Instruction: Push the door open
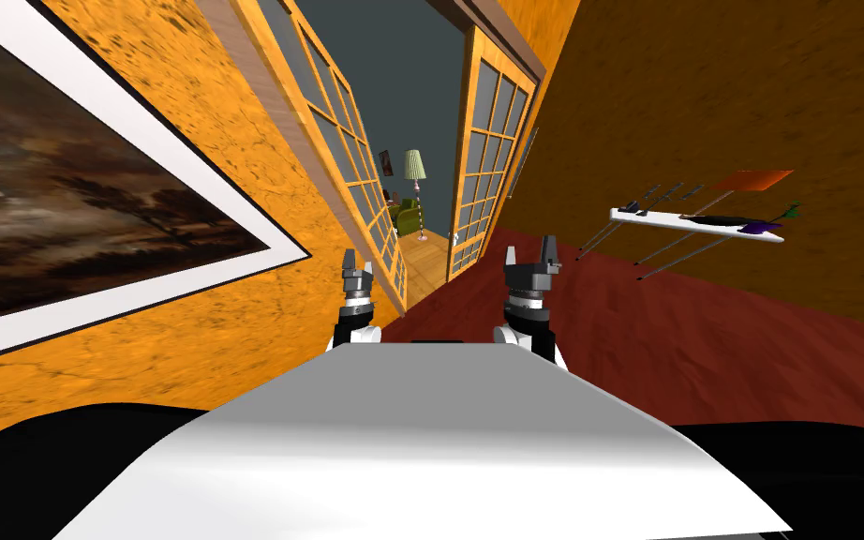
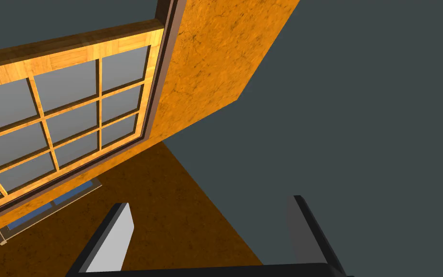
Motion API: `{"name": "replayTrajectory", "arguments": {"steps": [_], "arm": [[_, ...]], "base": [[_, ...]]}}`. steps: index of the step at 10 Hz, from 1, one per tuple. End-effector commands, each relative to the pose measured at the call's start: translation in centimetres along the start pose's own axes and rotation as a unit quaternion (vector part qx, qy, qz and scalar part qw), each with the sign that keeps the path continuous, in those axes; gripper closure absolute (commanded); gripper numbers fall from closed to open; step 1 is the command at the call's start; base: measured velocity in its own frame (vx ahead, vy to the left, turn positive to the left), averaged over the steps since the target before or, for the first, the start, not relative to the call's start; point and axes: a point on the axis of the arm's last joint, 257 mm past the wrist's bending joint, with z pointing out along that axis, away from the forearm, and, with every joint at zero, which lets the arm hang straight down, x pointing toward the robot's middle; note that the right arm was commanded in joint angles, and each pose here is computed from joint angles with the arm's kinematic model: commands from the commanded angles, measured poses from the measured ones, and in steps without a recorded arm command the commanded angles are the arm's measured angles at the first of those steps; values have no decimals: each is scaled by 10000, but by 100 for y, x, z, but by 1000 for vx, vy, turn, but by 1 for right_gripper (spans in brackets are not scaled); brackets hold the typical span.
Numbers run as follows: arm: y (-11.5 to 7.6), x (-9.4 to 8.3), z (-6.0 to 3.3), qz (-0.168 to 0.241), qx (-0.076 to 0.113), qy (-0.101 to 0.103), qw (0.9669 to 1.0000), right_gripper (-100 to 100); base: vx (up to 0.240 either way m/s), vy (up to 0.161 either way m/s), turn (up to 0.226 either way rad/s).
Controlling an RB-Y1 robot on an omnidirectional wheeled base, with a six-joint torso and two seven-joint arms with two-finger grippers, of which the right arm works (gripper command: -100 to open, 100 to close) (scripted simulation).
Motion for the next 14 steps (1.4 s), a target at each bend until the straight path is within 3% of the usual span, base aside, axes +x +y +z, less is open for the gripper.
{"name": "replayTrajectory", "arguments": {"steps": [1, 5, 8, 13, 14], "arm": [[-93, -7, -40, -258, 85, 68, 9996, -100], [-309, -35, -143, -857, 274, 221, 9957, -100], [-487, -67, -239, -1352, 425, 353, 9893, -100], [-781, -134, -419, -2163, 665, 586, 9723, -100], [-870, -158, -479, -2407, 736, 663, 9655, -100]], "base": [[99, 13, 129], [143, -73, 60], [137, -51, 75], [122, -57, 80], [120, -53, 81]]}}
